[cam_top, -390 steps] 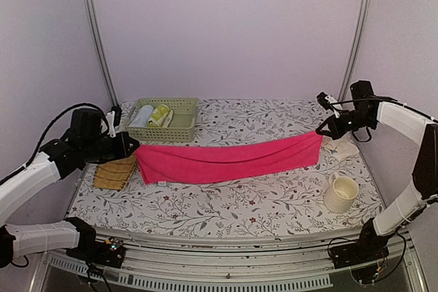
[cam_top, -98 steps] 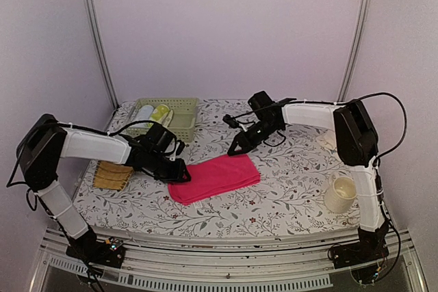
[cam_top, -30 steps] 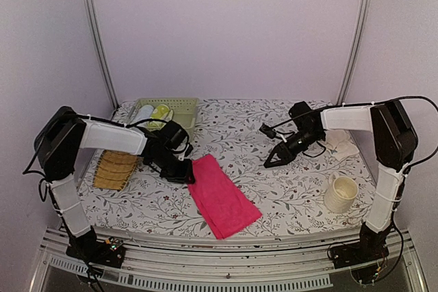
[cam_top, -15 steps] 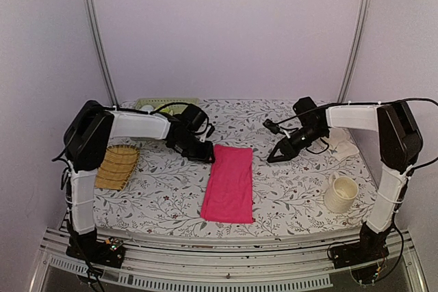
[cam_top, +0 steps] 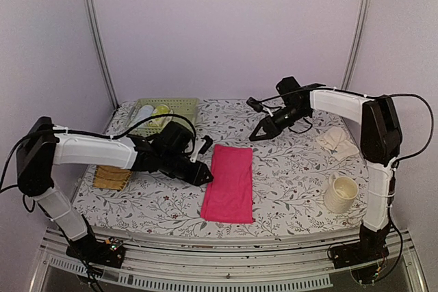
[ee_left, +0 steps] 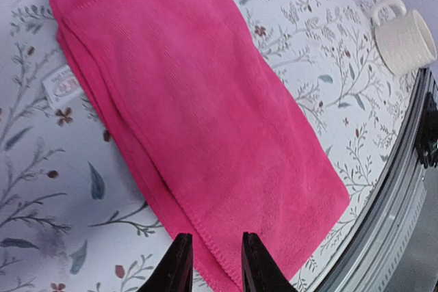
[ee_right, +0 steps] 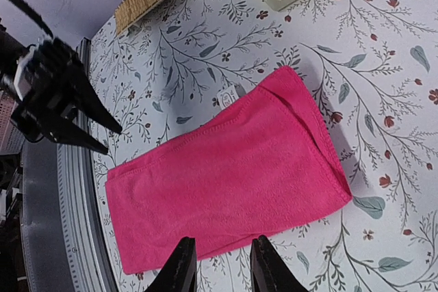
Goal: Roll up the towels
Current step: Smooth out the towel at the center of the board.
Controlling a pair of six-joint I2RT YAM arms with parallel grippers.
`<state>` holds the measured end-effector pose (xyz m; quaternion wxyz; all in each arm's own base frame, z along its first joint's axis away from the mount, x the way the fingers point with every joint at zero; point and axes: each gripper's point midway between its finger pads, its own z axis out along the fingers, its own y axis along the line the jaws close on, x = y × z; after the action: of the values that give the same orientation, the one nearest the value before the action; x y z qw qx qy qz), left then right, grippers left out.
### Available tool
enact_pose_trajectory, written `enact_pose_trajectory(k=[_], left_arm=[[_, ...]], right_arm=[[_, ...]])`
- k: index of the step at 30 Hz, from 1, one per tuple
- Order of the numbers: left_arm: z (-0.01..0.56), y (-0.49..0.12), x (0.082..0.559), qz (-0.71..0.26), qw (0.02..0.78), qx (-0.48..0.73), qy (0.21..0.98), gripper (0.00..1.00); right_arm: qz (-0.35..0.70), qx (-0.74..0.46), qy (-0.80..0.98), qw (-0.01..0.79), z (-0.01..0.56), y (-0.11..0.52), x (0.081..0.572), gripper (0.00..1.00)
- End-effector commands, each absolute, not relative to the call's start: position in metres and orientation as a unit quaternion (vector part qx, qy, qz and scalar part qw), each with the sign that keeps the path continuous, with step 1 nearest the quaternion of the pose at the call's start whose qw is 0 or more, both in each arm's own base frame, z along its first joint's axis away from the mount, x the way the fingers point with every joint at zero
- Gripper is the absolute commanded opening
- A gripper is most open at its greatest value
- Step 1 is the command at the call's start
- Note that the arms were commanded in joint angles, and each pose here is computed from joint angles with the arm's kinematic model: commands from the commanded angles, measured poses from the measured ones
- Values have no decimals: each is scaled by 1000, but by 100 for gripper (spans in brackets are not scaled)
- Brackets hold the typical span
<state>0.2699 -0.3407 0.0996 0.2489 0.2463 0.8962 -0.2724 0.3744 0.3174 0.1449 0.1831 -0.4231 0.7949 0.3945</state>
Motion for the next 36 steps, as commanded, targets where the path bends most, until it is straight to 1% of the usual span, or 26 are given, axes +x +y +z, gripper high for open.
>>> enact_pose_trajectory(k=[1,6,8,11,14,19,21,24,28,30,32,36], left_arm=[[75,-363,232,-301,226,279,883,27],[34,-364,200,-296,192,284,891,26],[14,-361,193,-287,177,279,899,25],[-3,-362,182,-279,166,285,902,25],[-11,-371,171,-281,157,297,899,24],[-16,-390,153,-287,154,315,892,22],[-17,-394,152,-284,153,316,892,22],[-2,-393,161,-267,176,318,893,24],[57,-397,181,-266,249,340,867,29],[80,-393,199,-264,281,333,861,31],[95,-387,222,-274,298,314,858,32],[108,-387,269,-304,315,287,852,30]], right_arm=[[413,-425,797,119,125,351,354,30],[423,-429,794,79,97,382,350,30],[417,-422,804,49,66,387,349,30],[378,-415,827,39,28,384,361,29],[321,-406,854,55,1,372,384,28],[277,-390,875,74,-20,365,414,30],[296,-392,868,71,-8,371,414,30],[336,-414,842,85,36,377,402,32],[362,-438,810,145,111,369,390,36],[375,-444,798,162,134,362,384,37],[382,-445,793,165,138,354,378,38],[389,-445,794,142,113,343,363,37]])
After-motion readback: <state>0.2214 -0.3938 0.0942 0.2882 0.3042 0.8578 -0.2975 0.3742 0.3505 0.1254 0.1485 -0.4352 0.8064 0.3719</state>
